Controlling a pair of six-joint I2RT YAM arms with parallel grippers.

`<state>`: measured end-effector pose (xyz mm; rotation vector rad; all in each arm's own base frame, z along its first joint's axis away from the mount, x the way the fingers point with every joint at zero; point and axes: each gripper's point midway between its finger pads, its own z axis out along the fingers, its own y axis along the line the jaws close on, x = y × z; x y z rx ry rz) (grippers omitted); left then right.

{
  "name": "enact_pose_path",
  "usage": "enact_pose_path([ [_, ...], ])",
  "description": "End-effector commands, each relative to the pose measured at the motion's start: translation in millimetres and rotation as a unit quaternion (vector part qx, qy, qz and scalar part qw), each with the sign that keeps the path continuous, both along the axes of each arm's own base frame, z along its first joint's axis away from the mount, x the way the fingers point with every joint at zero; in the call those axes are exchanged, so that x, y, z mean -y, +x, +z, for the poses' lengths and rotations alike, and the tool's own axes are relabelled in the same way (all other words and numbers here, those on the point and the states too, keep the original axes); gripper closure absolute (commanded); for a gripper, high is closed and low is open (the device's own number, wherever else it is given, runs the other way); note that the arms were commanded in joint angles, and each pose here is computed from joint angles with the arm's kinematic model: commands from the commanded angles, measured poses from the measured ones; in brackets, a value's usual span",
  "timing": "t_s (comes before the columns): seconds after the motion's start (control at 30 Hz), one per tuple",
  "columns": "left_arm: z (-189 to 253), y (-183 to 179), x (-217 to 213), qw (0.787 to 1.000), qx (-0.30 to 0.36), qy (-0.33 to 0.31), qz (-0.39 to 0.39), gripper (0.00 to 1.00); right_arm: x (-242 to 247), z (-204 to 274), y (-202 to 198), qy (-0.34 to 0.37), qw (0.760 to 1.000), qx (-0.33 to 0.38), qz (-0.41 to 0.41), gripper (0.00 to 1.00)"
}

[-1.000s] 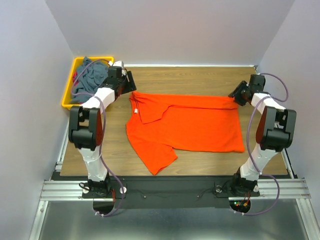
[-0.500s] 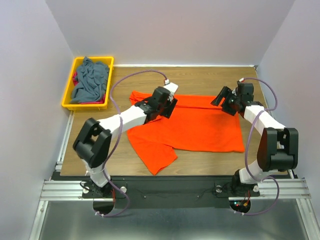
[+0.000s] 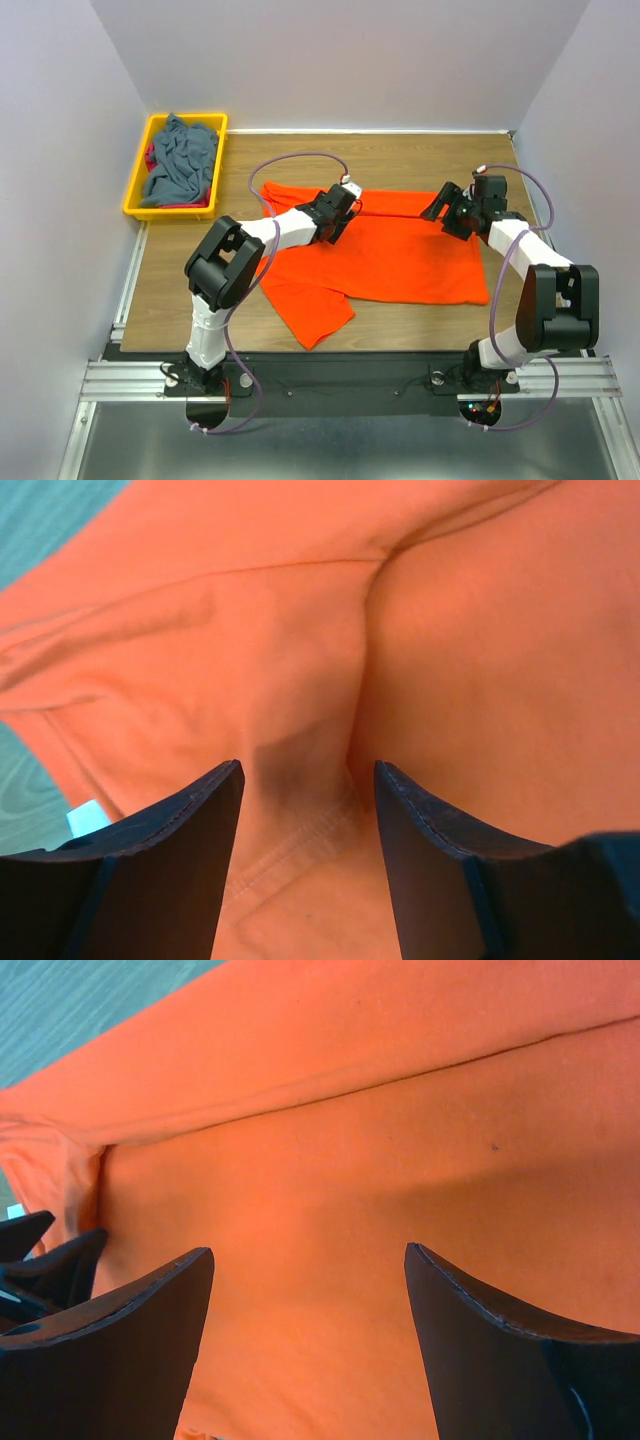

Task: Fold and stack the t-shirts
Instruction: Fold the tshirt

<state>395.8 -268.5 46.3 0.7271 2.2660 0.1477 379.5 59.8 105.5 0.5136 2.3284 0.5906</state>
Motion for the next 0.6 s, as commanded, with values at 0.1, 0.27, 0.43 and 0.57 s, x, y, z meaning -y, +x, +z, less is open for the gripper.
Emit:
enact_pose_path([
  [0.1,28.0,26.4,-12.4,0.998,0.055,0.032,0.023,0.41,-3.2,9.4,5.4,-0.001,1.0,0.023,0.012,0.17],
  [0.27,27.8,35.8,-18.6,0.997,0.056,0.037,0.029,0.44,-3.8,8.0,5.7,0.0,1.0,0.02,0.012,0.17],
  [0.43,47.4,58.3,-36.4,0.996,0.071,0.025,0.048,0.45,-3.5,7.5,5.6,-0.001,1.0,0.02,0.012,0.17],
  [0.57,51.7,74.1,-41.4,0.996,0.068,0.01,0.048,0.45,-3.4,5.2,4.9,0.0,1.0,0.017,0.012,0.17],
])
